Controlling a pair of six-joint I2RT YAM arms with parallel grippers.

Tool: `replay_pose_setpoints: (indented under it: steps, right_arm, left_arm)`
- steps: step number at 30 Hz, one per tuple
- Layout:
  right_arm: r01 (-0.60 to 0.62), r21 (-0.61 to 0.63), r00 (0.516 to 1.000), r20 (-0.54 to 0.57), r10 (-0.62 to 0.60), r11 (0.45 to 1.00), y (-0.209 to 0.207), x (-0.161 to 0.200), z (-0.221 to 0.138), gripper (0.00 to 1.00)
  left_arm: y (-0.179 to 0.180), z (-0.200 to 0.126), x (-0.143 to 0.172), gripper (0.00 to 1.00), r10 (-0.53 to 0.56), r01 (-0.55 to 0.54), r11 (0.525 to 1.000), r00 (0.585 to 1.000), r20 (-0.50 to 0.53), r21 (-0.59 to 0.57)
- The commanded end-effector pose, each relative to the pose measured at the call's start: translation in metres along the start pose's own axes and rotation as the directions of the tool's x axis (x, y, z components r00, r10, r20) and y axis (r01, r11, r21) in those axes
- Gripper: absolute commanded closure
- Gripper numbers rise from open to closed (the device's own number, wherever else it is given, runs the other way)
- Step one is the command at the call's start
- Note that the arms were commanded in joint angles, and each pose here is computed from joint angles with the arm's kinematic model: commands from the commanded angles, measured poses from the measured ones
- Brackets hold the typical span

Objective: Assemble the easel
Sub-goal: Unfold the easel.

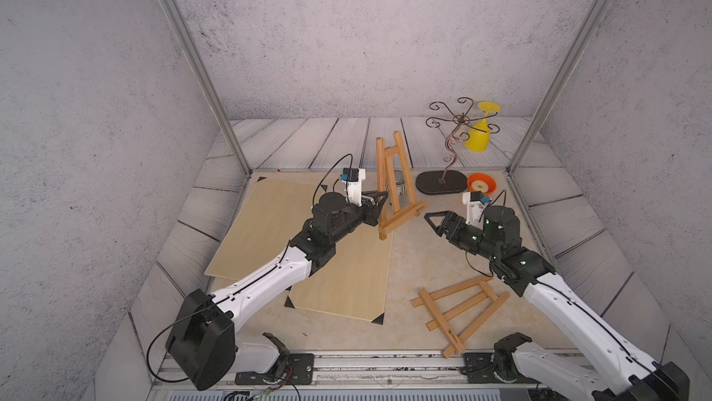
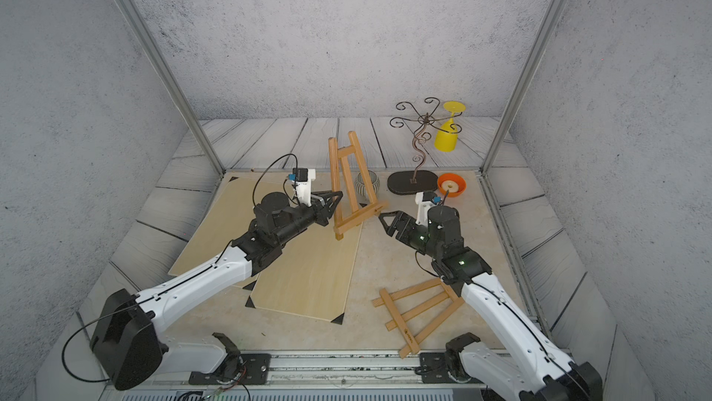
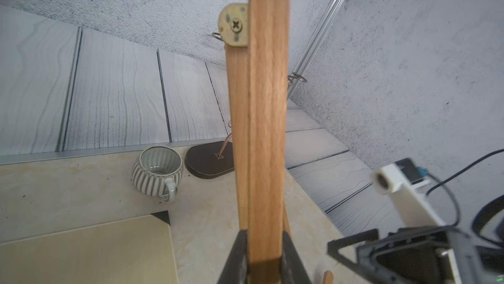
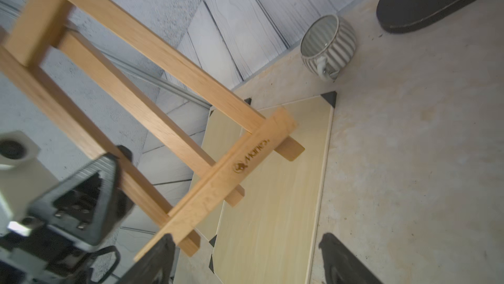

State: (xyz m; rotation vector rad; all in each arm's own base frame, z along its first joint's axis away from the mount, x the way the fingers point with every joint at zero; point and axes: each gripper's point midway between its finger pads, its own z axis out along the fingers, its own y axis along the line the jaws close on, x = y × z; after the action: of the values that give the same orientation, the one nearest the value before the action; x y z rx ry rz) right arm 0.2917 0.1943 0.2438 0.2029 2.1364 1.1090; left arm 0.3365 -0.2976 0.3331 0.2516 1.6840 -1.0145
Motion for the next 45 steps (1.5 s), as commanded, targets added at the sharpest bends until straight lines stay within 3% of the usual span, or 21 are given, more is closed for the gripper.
replay_pose_setpoints:
  steps: [1,12,20,23,29,35,45]
  right_arm:
    - [0.033,-0.128,0.999,0.009,-0.032,0.991,0.020,0.008,0.009,0.16]
    - [-0.053,-0.221,0.994,0.083,0.073,0.974,0.024,0.013,0.028,0.16]
    - [-0.060,-0.262,0.981,0.163,0.105,0.963,0.030,0.001,0.015,0.14]
    - [-0.075,-0.238,0.979,0.165,0.116,0.968,0.027,-0.001,0.017,0.13]
    - [-0.069,-0.314,0.978,0.164,0.126,0.947,0.046,-0.008,0.016,0.13]
    - [-0.088,-0.293,0.978,0.156,0.138,0.952,0.039,-0.005,0.023,0.12]
    - [-0.138,-0.206,0.962,0.206,0.180,0.969,0.002,0.000,0.034,0.13]
  left_arm:
    - [-0.019,-0.014,-0.042,1.00,-0.107,0.100,0.993,0.987,0.122,0.062]
    - [-0.036,-0.027,-0.067,1.00,-0.257,0.227,0.960,0.947,0.195,0.164]
    - [-0.040,-0.033,-0.072,1.00,-0.261,0.230,0.959,0.945,0.199,0.166]
    - [-0.045,-0.035,-0.073,1.00,-0.295,0.257,0.946,0.936,0.195,0.197]
    - [-0.055,-0.036,-0.074,1.00,-0.321,0.275,0.933,0.928,0.188,0.232]
    - [-0.059,-0.037,-0.077,1.00,-0.358,0.306,0.917,0.914,0.190,0.254]
    - [-0.072,-0.049,-0.085,1.00,-0.496,0.425,0.847,0.849,0.185,0.317]
